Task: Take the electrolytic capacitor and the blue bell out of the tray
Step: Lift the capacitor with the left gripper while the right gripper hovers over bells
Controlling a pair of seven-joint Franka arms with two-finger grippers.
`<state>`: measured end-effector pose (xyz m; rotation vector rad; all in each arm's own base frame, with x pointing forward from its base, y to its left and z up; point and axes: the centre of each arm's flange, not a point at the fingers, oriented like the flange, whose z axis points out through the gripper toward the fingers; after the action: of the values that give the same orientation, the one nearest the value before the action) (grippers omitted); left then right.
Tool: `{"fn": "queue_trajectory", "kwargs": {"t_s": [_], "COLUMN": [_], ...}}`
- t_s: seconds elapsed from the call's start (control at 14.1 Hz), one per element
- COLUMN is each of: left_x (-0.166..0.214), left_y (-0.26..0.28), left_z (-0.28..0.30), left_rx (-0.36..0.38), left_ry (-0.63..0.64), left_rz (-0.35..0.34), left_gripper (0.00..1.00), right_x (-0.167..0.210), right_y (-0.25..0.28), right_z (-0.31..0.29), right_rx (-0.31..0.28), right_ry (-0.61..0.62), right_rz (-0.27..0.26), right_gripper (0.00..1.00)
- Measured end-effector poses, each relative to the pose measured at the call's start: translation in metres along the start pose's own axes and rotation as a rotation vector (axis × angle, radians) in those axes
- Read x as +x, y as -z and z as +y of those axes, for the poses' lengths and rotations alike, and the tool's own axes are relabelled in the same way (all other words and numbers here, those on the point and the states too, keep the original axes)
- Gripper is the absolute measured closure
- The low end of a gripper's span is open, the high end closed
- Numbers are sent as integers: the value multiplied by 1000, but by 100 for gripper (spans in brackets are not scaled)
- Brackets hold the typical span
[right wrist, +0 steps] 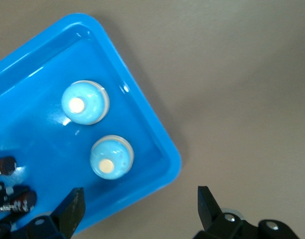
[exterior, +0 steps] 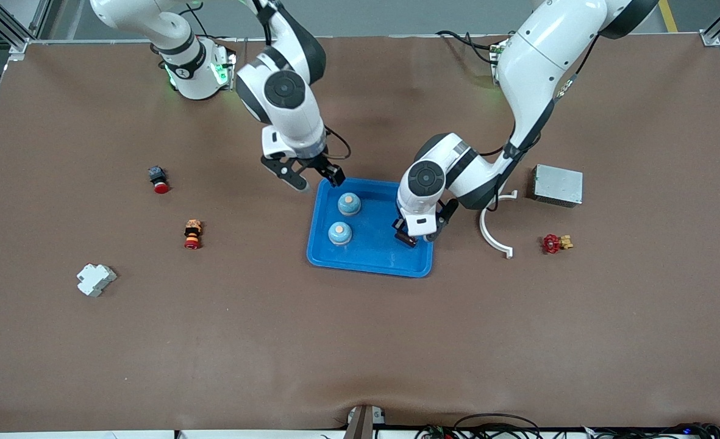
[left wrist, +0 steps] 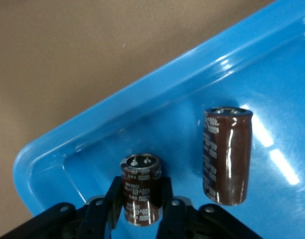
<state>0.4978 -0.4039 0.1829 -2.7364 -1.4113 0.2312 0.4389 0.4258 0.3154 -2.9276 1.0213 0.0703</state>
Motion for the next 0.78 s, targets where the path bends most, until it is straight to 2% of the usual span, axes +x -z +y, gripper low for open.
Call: {"fn": "queue_trajectory", "kwargs": {"t_s": [0.21, 0.42, 0.64, 0.78], "left_x": [7, 26, 72, 118], "left_y": [10, 50, 104, 120], "left_z": [3, 1, -15, -33], "left_rx": [-12, 1, 25, 37], "left_ry": [8, 7, -1, -15], "left_rz": [5, 45, 84, 94], "left_gripper": [66, 66, 66, 66], "right_x": [3, 7, 7, 1], "right_y": [-23, -42, -59, -73], "right_z": [-17, -28, -37, -42], "right_rx": [11, 3, 4, 16], "right_ry": [-14, -16, -26, -37], "right_rz": [9, 11, 14, 25], "right_gripper": [0, 0, 0, 0]}}
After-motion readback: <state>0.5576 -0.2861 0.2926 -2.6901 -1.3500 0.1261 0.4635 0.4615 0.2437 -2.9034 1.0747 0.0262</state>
